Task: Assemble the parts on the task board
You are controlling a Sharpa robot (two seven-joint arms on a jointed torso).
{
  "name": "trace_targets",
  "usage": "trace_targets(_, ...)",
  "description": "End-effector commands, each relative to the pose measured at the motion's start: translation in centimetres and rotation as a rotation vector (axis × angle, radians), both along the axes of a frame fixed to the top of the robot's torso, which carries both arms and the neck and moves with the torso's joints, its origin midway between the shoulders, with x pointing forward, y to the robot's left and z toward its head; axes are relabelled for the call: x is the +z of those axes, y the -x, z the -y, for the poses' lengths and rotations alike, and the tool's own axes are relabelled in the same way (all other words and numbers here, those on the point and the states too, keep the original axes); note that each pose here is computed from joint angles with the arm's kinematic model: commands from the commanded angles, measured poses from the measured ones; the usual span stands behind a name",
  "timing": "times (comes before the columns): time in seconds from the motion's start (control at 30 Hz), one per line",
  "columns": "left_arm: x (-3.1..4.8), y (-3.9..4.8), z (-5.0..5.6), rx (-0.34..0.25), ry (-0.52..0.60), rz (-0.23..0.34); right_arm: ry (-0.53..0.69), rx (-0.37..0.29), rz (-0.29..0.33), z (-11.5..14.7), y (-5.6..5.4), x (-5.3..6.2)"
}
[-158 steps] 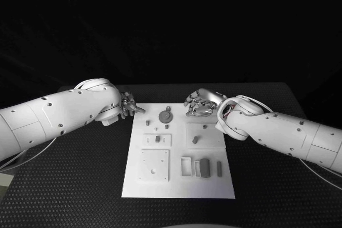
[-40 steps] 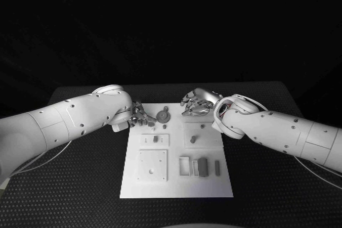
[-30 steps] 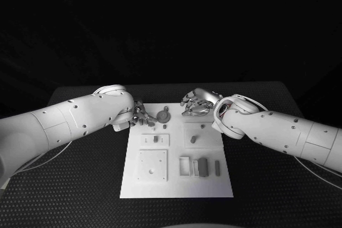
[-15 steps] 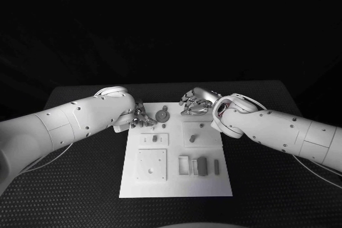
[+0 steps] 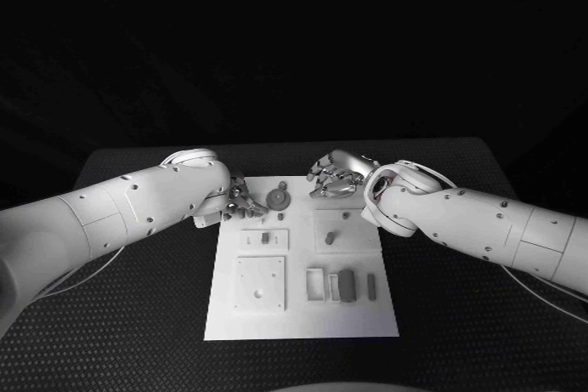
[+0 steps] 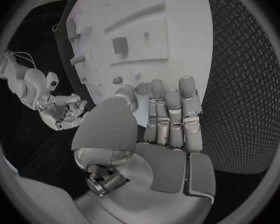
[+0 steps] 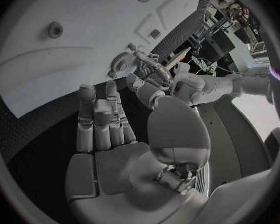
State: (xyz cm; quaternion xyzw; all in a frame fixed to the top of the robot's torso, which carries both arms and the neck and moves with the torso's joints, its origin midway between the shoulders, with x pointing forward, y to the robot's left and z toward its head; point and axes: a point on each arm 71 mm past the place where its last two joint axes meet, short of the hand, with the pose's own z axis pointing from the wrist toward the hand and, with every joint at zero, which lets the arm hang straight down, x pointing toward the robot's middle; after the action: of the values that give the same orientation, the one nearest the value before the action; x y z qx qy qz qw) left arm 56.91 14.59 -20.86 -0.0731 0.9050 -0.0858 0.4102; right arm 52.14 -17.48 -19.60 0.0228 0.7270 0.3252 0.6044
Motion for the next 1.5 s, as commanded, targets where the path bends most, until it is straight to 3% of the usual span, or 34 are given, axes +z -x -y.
trace_targets(0.03, -0.02, 0.09, 0.3, -0.02, 0.004, -0.004, 0.002, 0.012, -0.003, -0.1, 0.0, -0.1)
trace_targets(0.53, 0.18, 0.21, -0.9, 0.004, 0.022, -0.014, 0.003, 0.012, -0.003, -0.1, 0.0, -0.1)
trace_targets(1.2, 0.43, 0.11, -0.3, 0.009, 0.054, -0.004, 0.003, 0.014, -0.004, -0.2, 0.0, -0.1)
trace_targets(1.5, 0.39, -0.06, 0.5, 0.016, 0.074, -0.016, 0.002, 0.015, -0.004, -0.2, 0.0, -0.1)
